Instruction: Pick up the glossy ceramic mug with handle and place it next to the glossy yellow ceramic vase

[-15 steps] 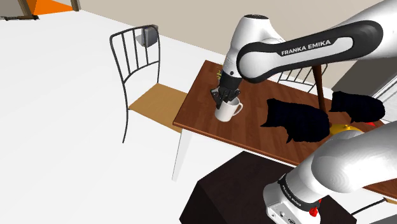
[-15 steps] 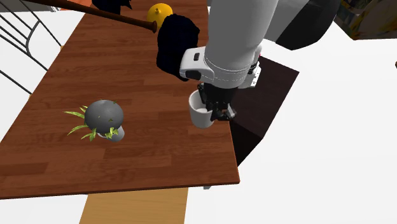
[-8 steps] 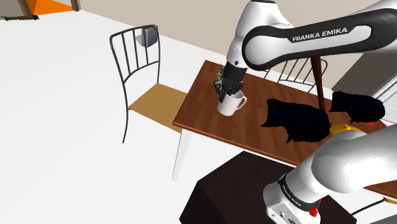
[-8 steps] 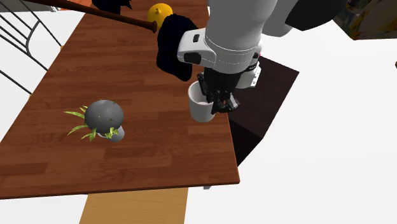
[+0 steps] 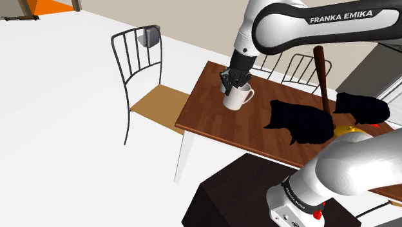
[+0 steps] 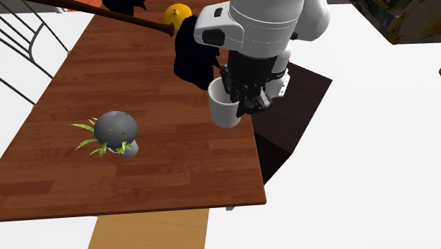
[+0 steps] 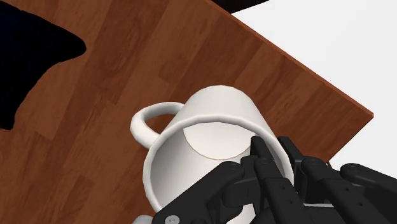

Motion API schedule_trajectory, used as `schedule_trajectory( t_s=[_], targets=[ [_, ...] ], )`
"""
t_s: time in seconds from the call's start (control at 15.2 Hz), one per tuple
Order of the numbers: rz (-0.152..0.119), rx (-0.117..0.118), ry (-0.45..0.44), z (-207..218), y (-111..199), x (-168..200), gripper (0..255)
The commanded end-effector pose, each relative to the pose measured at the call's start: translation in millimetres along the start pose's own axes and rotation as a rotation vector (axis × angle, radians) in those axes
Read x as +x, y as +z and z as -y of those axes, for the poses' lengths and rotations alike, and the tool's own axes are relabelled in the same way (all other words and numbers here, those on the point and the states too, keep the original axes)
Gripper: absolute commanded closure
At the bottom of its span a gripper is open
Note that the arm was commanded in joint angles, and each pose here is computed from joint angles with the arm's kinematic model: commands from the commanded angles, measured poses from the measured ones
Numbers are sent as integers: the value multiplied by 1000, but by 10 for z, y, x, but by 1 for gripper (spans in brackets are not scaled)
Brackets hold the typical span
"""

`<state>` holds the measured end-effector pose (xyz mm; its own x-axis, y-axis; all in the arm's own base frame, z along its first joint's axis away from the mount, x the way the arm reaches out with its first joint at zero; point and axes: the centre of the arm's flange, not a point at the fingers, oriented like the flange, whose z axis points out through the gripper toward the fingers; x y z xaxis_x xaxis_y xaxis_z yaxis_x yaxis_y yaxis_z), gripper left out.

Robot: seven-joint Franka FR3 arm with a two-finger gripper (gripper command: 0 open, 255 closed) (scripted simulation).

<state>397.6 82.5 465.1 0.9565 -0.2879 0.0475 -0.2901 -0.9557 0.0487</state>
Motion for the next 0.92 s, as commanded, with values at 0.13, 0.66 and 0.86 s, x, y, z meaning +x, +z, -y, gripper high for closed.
schedule_trajectory(
  t_s=[0.13,0.66,0.86],
  targets=[
    [0,0,0,-8,-214,15,255],
    [0,0,0,-143,-569,-27,255],
    [0,0,0,-497,-561,-204,255]
  ],
)
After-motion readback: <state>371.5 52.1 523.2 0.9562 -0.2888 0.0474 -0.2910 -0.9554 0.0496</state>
